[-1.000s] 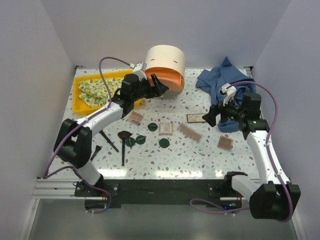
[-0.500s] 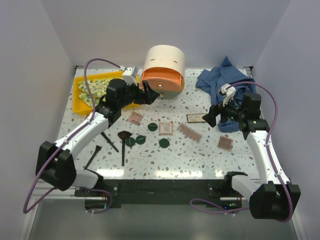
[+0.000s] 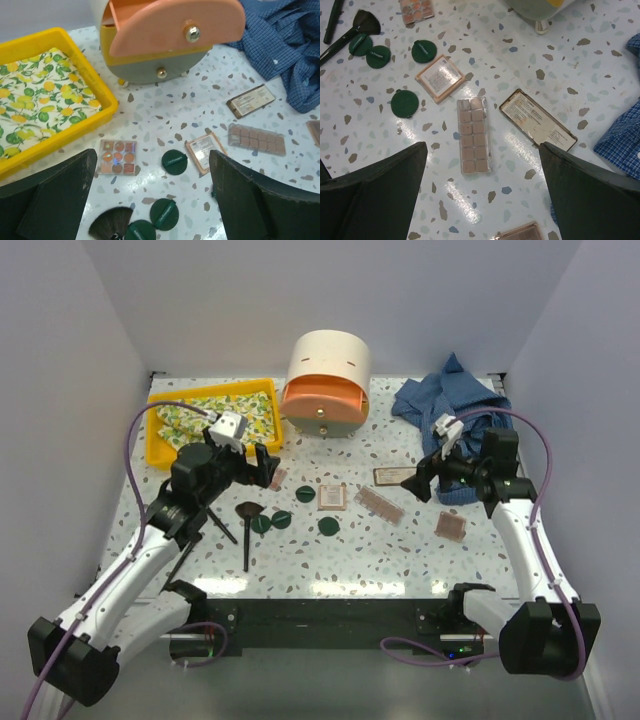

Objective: Organize the makeup
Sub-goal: Open the drawer in the storage box, then pick up the makeup from the center of the board.

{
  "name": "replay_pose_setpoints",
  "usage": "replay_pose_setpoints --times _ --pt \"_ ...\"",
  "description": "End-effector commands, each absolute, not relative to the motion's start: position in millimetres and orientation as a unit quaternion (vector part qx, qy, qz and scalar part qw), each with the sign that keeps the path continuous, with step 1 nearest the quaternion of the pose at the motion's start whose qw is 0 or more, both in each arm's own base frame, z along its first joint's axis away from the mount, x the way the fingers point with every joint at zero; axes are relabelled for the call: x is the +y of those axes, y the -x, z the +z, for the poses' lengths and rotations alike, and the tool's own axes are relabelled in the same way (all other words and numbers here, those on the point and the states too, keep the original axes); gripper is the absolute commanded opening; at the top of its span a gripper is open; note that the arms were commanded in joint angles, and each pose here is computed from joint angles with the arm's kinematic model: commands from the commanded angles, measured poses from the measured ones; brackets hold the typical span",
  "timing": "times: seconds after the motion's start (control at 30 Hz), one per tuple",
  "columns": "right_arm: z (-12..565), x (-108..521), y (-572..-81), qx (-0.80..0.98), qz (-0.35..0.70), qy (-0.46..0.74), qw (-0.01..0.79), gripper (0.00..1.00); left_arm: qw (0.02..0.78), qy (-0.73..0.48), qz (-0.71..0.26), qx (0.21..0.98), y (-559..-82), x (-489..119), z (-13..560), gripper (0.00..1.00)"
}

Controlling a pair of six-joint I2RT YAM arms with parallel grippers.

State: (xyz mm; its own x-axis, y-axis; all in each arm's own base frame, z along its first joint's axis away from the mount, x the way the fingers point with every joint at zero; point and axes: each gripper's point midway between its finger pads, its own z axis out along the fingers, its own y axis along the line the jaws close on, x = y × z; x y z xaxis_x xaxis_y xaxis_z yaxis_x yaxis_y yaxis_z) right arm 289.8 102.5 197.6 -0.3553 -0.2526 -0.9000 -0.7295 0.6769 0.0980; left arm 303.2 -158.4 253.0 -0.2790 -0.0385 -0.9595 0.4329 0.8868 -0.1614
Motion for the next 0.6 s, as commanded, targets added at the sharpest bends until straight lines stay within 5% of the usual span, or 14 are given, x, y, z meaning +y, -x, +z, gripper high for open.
replay_pose_setpoints --times 0.0,0.57 --pt "196.7 108.2 -284.6 0.772 0.268 0.351 0.457 0.99 0.589 -0.138 -0.154 0.781 -296.6 -139.6 232.5 1.00" --pt "144.5 134.9 -262.8 0.798 0.216 0.439 0.353 0.99 0.589 -0.120 -0.124 0.790 -292.9 -123.9 224.5 1.00"
